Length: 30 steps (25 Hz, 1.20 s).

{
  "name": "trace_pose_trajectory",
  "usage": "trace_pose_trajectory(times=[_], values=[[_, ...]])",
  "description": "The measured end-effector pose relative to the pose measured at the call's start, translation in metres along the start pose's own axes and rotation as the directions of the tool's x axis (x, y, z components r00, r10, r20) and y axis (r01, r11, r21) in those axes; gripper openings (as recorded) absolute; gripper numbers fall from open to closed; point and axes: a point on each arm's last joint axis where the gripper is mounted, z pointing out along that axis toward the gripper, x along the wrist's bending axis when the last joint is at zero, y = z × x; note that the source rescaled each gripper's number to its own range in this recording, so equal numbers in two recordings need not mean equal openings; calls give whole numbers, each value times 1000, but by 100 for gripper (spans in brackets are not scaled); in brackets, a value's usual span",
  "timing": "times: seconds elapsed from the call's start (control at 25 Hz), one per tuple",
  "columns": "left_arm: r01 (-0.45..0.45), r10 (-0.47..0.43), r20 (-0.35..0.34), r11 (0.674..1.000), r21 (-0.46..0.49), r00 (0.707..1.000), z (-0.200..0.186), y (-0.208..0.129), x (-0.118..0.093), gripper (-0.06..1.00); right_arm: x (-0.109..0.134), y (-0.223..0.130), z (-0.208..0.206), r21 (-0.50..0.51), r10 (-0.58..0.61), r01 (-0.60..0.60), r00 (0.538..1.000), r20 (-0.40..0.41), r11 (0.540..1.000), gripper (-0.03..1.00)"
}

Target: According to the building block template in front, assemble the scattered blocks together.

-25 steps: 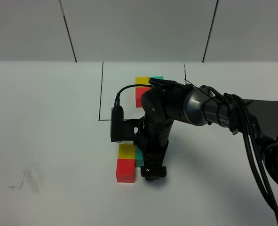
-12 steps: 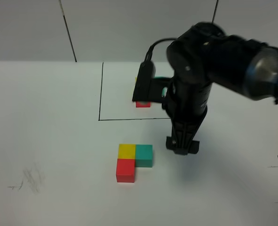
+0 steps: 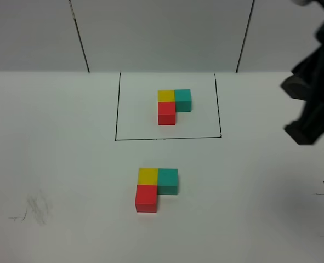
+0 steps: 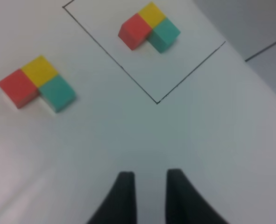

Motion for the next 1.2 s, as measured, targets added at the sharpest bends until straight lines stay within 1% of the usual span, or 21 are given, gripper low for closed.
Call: trace_pose_trajectory(times=[0.08, 0.12, 0.16, 0.28, 0.4, 0.48, 0.56, 0.68, 0.8, 0.96, 1.2], values=[[0, 0, 0, 1000, 0, 1000, 0, 0, 0, 82, 4, -28, -19, -23, 31, -31, 999, -7, 999, 4], [0, 0, 0, 1000, 0, 1000, 0, 0, 0, 82, 6, -43, -28, -37, 43, -44, 999, -19, 998, 3], [0, 0, 0, 1000, 0, 1000, 0, 0, 0, 82, 11, -59, -30, -28, 53, -55, 998, -41, 998, 2], [0, 0, 0, 1000, 0, 1000, 0, 0, 0, 82, 25, -109, -36, -19, 77, -79, 993, -92, 997, 1], [0, 0, 0, 1000, 0, 1000, 0, 0, 0, 82, 37, -160, -38, -28, 111, -115, 988, -106, 993, 0], [0, 0, 0, 1000, 0, 1000, 0, 0, 0, 82, 44, -187, -34, -27, 139, -143, 984, -109, 989, 0], [0, 0, 0, 1000, 0, 1000, 0, 0, 0, 82, 51, -214, -32, -59, 160, -167, 981, -111, 984, 0], [0, 0, 0, 1000, 0, 1000, 0, 0, 0, 82, 59, -245, -25, -137, 171, -186, 979, -115, 973, 0], [0, 0, 0, 1000, 0, 1000, 0, 0, 0, 82, 62, -259, -25, -212, 174, -195, 978, -113, 958, 0], [0, 0, 0, 1000, 0, 1000, 0, 0, 0, 82, 63, -263, -24, -295, 177, -202, 978, -112, 934, 0], [0, 0, 0, 1000, 0, 1000, 0, 0, 0, 82, 63, -263, -23, -317, 177, -204, 978, -111, 926, 0]])
